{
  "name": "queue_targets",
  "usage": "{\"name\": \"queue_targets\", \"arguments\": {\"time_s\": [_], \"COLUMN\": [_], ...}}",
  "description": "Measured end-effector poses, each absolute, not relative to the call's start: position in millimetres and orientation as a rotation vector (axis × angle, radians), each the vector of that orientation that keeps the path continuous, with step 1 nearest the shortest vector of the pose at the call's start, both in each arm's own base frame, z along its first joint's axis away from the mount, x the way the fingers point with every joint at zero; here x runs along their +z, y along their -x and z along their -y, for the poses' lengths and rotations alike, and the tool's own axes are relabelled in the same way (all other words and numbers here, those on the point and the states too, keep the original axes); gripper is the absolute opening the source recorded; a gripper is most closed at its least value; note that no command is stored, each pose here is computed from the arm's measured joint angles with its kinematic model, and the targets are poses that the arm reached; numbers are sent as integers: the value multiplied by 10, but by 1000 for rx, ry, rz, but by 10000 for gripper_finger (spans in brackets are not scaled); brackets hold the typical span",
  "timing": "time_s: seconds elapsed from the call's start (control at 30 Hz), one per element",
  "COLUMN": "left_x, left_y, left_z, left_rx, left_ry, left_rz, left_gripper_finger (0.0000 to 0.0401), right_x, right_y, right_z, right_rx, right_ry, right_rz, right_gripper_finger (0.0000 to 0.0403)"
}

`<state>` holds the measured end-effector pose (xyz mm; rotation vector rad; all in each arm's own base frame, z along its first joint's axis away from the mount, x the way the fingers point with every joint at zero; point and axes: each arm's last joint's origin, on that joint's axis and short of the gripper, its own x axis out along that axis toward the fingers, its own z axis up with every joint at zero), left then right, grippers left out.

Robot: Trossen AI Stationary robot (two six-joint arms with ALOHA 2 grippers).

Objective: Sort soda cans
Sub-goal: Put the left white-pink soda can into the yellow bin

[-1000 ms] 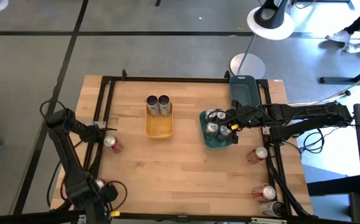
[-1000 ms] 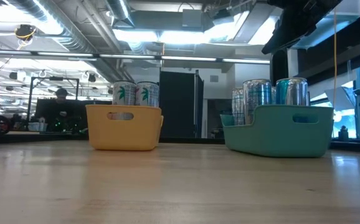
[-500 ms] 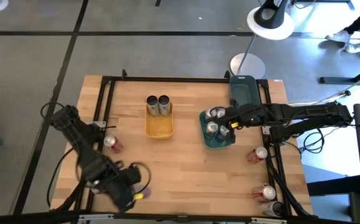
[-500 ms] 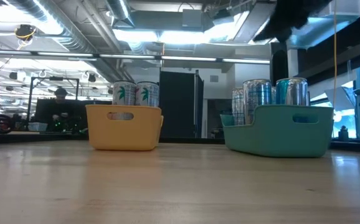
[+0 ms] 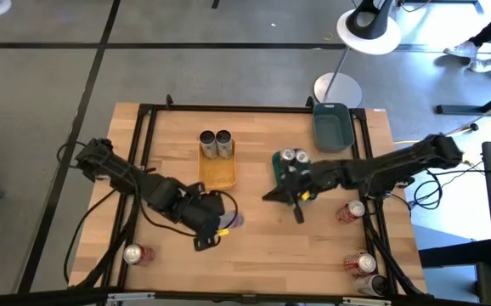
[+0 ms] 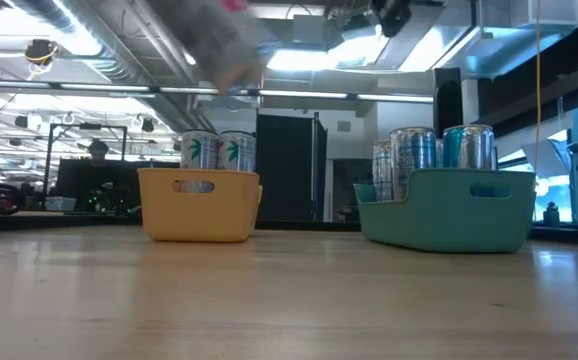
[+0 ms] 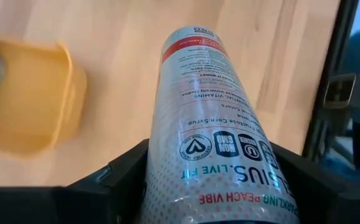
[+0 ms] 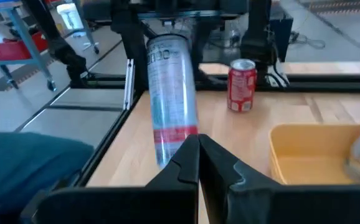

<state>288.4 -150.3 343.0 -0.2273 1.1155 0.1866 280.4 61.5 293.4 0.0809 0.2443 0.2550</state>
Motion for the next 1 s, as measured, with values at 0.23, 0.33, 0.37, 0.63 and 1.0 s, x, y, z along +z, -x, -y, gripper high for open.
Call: {"name": "queue_targets", "arguments": {"time_s": [0.23,0.33,0.37,0.63,1.0], "left_x": [3483,3498,3499,3515,3622], "left_y": [-3022,-3037,-3040,-3069,-3213], "left_z": [1446,1469,1468,1451,1415], "left_rx": [133,112,120,145,206], "left_ry": [195,168,159,116,24], "left_rz": [-1009,-980,-972,-925,-723], "left_gripper_finger": [256,256,256,256,255], "right_x": [2606,2470,2451,2413,2225], "right_y": [-3068,-3117,-3128,-3100,-3217], "right_z": [-843,-929,-960,-1104,-1129], "right_rx": [240,239,248,222,173], "right_ry": [-13,5,8,43,37], "right_rz": [-261,-300,-295,-299,-311], "right_gripper_finger": [5,5,5,5,5]}}
